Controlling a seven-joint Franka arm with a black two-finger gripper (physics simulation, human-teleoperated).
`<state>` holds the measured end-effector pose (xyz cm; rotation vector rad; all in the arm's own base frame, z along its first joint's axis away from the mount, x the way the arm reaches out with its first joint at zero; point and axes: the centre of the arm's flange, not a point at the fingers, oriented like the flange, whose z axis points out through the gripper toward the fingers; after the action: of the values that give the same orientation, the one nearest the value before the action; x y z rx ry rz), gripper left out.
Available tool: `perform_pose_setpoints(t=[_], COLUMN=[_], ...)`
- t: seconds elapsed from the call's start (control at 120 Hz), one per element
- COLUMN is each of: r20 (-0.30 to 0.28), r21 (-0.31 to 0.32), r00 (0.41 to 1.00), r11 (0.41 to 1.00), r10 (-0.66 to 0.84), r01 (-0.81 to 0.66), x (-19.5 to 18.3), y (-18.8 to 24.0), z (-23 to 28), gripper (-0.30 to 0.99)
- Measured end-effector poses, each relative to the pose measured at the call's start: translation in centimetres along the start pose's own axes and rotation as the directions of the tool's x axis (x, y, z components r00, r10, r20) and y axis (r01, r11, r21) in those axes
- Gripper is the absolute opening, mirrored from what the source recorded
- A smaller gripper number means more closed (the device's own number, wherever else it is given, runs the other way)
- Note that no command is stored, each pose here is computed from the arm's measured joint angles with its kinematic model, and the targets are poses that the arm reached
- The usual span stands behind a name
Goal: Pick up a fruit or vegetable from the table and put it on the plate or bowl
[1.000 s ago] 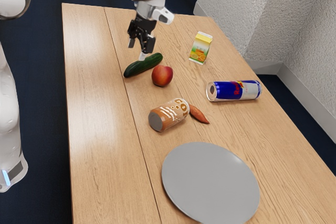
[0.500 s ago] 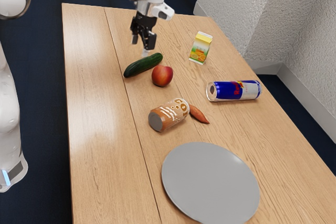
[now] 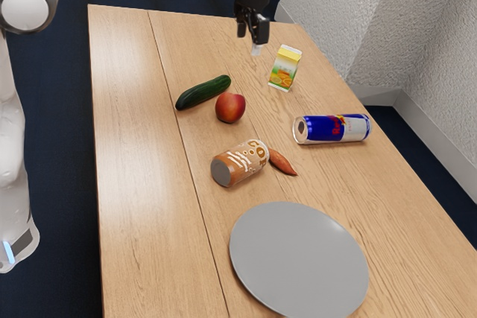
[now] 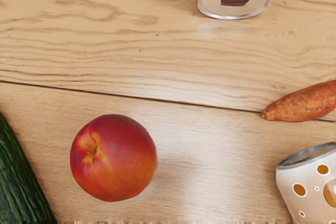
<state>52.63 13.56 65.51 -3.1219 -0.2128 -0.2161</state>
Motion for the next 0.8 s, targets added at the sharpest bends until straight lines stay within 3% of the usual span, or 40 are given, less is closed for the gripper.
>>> perform_pose_setpoints(t=[0.175,0.375,0.8], r20=[0.039,0.041,-0.028], r21=[-0.002,-0.003,-0.025], r00=[0.999,0.998,0.996], r11=[0.999,0.999,0.997], r10=[-0.033,-0.045,-0.079], r01=[0.033,0.045,0.078], x=[-0.4,-0.5,-0.2], y=[-0.9,-0.6,0.9], z=[1.2,0.9,-2.6], gripper=[0.69,0.69,0.69])
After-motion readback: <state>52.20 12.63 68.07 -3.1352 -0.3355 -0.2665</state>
